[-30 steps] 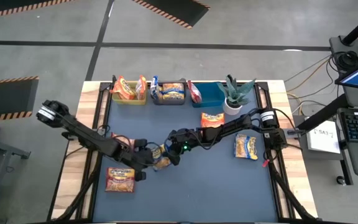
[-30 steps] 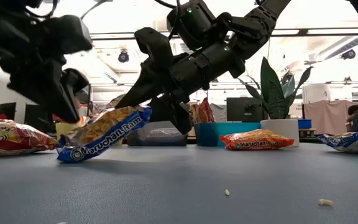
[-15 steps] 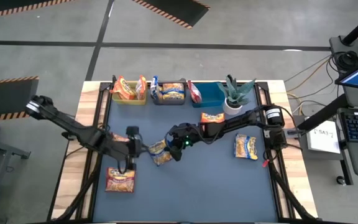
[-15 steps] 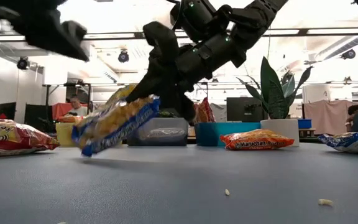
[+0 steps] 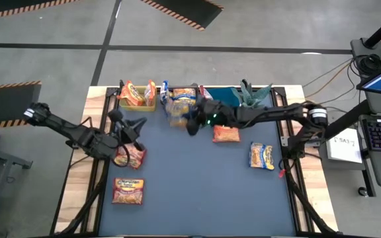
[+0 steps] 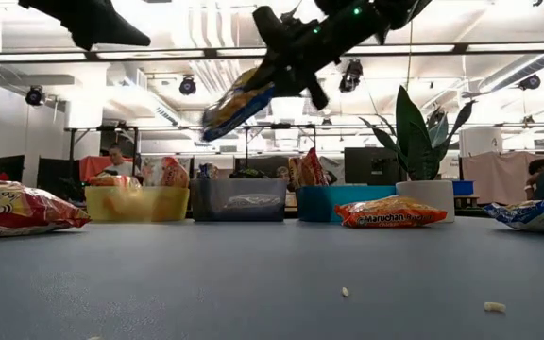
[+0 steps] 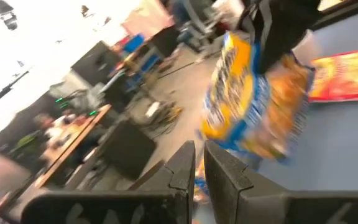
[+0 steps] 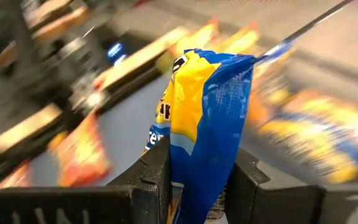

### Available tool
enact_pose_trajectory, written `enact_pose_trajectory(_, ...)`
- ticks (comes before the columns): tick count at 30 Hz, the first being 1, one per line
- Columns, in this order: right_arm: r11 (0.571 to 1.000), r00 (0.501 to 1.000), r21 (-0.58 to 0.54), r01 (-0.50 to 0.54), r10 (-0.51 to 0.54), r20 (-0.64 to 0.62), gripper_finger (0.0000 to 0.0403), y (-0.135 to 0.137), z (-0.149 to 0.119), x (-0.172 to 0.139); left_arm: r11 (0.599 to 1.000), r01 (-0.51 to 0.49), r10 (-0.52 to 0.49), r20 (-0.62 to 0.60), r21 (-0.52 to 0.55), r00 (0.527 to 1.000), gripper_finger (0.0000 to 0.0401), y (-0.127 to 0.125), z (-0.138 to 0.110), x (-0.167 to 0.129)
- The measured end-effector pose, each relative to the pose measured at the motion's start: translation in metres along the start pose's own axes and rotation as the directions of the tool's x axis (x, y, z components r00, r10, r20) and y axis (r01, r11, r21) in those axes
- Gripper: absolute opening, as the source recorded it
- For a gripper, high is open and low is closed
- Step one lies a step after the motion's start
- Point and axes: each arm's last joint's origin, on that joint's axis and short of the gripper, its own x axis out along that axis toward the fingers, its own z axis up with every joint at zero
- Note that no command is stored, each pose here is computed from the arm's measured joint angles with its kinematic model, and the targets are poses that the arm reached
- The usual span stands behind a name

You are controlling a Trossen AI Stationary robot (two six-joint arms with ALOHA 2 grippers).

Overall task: Sort Maruchan noodles
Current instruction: Put the blue noodle pack into the black bin

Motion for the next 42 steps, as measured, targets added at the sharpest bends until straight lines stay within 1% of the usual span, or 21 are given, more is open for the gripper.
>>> enact_pose_trajectory(2,0.998,0.995,-0.001,0.071,-0.07,0.064,0.0093,-0.008,0.01,-0.003,1.0,-0.016,0.016,-0.006,-0.007,1.0,0.0017,0.002,-0.001,0.0)
enact_pose_trajectory(3,0.996,0.992,-0.003,0.09,-0.09,0.088,0.0093,-0.012,0.014,-0.003,1.0,-0.014,0.014,-0.008,0.0,1.0,0.0017,0.002,-0.002,0.0)
enact_pose_trajectory(7,0.994,0.979,0.012,0.105,-0.106,0.173,0.0093,-0.022,0.023,0.003,0.999,-0.01,0.01,-0.019,0.033,1.0,0.0017,0.002,-0.005,0.0)
enact_pose_trajectory(10,0.99,0.958,0.014,0.143,-0.142,0.248,0.0093,-0.029,0.025,0.014,0.998,-0.006,0.008,-0.028,0.062,1.0,0.0017,0.001,-0.007,0.0)
enact_pose_trajectory(13,0.973,0.906,0.031,0.227,-0.223,0.36,0.0093,-0.035,0.023,0.029,0.997,-0.005,0.007,-0.031,0.071,0.999,0.0017,0.001,-0.008,0.0)
enact_pose_trajectory(15,0.958,0.869,0.036,0.286,-0.275,0.412,0.0093,-0.039,0.017,0.041,0.997,-0.005,0.008,-0.032,0.078,0.999,0.0017,0.001,-0.008,0.0)
enact_pose_trajectory(17,0.934,0.829,0.029,0.357,-0.331,0.451,0.0093,-0.043,0.009,0.053,0.996,-0.005,0.008,-0.032,0.087,0.999,0.0017,0.002,-0.008,-0.001)
enact_pose_trajectory(19,0.898,0.785,0.026,0.439,-0.397,0.476,0.0093,-0.048,0.0,0.062,0.996,-0.005,0.008,-0.032,0.093,0.999,0.0017,0.001,-0.008,-0.001)
enact_pose_trajectory(20,0.886,0.766,0.03,0.463,-0.417,0.489,0.0093,-0.049,-0.004,0.067,0.996,-0.005,0.008,-0.032,0.093,0.999,0.0017,0.001,-0.008,-0.001)
enact_pose_trajectory(21,0.875,0.757,0.024,0.483,-0.431,0.491,0.0093,-0.05,-0.007,0.072,0.996,-0.005,0.008,-0.032,0.094,0.999,0.0017,0.001,-0.008,-0.001)
enact_pose_trajectory(26,0.863,0.753,0.0,0.505,-0.44,0.49,0.0093,-0.049,-0.012,0.101,0.995,-0.005,0.009,-0.033,0.097,0.999,0.0017,0.001,-0.008,0.0)
enact_pose_trajectory(27,0.854,0.746,-0.01,0.521,-0.449,0.492,0.0093,-0.048,-0.012,0.107,0.995,-0.006,0.009,-0.032,0.097,0.999,0.0017,0.002,-0.008,0.0)
enact_pose_trajectory(29,0.816,0.723,-0.028,0.578,-0.495,0.482,0.0093,-0.047,-0.013,0.118,0.995,-0.006,0.009,-0.032,0.097,0.999,0.0017,0.002,-0.008,0.0)
enact_pose_trajectory(32,0.759,0.7,-0.068,0.648,-0.559,0.444,0.0093,-0.046,-0.015,0.135,0.995,-0.005,0.009,-0.033,0.097,0.999,0.0017,0.002,-0.008,0.0)
enact_pose_trajectory(36,0.704,0.684,-0.112,0.701,-0.62,0.385,0.0093,-0.046,-0.018,0.154,0.995,-0.005,0.008,-0.033,0.099,0.999,0.0017,0.002,-0.009,0.0)
enact_pose_trajectory(40,0.695,0.688,-0.134,0.707,-0.632,0.356,0.0093,-0.044,-0.022,0.17,0.995,-0.005,0.008,-0.033,0.1,0.999,0.0017,0.002,-0.009,0.0)
enact_pose_trajectory(42,0.682,0.678,-0.134,0.719,-0.644,0.355,0.0093,-0.044,-0.023,0.176,0.995,-0.005,0.008,-0.033,0.1,0.999,0.0017,0.001,-0.009,0.0)
